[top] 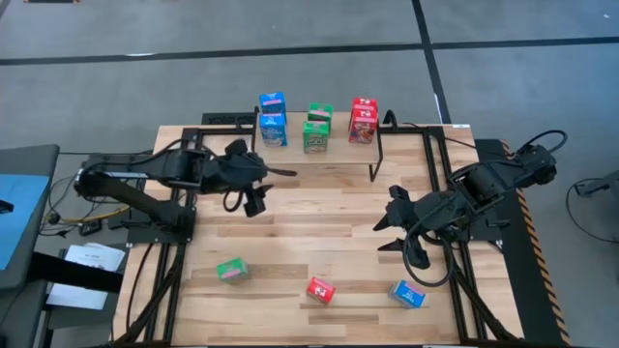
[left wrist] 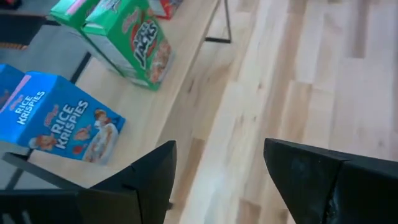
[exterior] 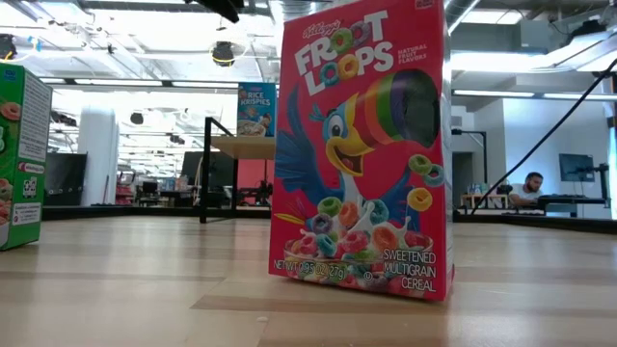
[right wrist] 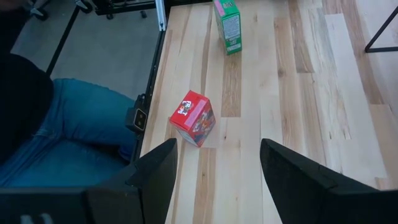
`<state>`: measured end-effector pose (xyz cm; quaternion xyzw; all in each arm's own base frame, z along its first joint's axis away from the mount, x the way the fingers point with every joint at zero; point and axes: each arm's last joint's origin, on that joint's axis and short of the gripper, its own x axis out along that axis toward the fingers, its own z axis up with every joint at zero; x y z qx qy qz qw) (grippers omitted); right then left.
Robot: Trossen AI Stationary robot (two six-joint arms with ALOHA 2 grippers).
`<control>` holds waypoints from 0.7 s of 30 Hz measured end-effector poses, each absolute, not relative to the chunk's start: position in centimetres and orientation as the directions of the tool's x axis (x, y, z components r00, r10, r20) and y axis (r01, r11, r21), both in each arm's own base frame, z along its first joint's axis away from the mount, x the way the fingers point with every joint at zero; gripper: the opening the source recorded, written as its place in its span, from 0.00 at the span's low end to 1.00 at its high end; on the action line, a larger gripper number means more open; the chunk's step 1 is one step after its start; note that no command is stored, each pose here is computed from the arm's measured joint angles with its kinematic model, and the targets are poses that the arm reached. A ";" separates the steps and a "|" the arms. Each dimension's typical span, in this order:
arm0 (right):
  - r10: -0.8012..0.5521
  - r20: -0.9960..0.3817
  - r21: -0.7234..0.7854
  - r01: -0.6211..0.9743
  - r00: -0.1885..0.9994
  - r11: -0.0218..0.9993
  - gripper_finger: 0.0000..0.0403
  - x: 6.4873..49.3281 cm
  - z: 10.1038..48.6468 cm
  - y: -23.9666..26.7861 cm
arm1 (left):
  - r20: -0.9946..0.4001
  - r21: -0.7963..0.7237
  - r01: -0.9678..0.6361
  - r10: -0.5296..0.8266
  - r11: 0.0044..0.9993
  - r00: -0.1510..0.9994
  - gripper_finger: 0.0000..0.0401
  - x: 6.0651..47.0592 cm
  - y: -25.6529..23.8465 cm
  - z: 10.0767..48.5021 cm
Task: Stack cereal on shelf
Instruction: Put the red cereal box on the shelf aligned with the other red cereal boxes
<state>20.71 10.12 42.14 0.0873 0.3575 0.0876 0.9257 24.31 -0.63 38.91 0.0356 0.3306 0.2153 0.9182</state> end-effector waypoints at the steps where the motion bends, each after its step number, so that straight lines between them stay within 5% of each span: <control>1: 0.224 -0.646 0.224 -0.100 0.729 0.969 0.63 20.7 42.1 10.1 | -0.587 0.197 -0.371 0.412 0.908 0.697 0.58 24.2 -0.8 39.0; 21: 0.159 -0.657 0.191 -0.040 0.737 0.981 0.63 21.9 41.5 10.3 | -0.625 0.091 -0.329 0.311 0.940 0.716 0.58 23.0 -3.5 39.0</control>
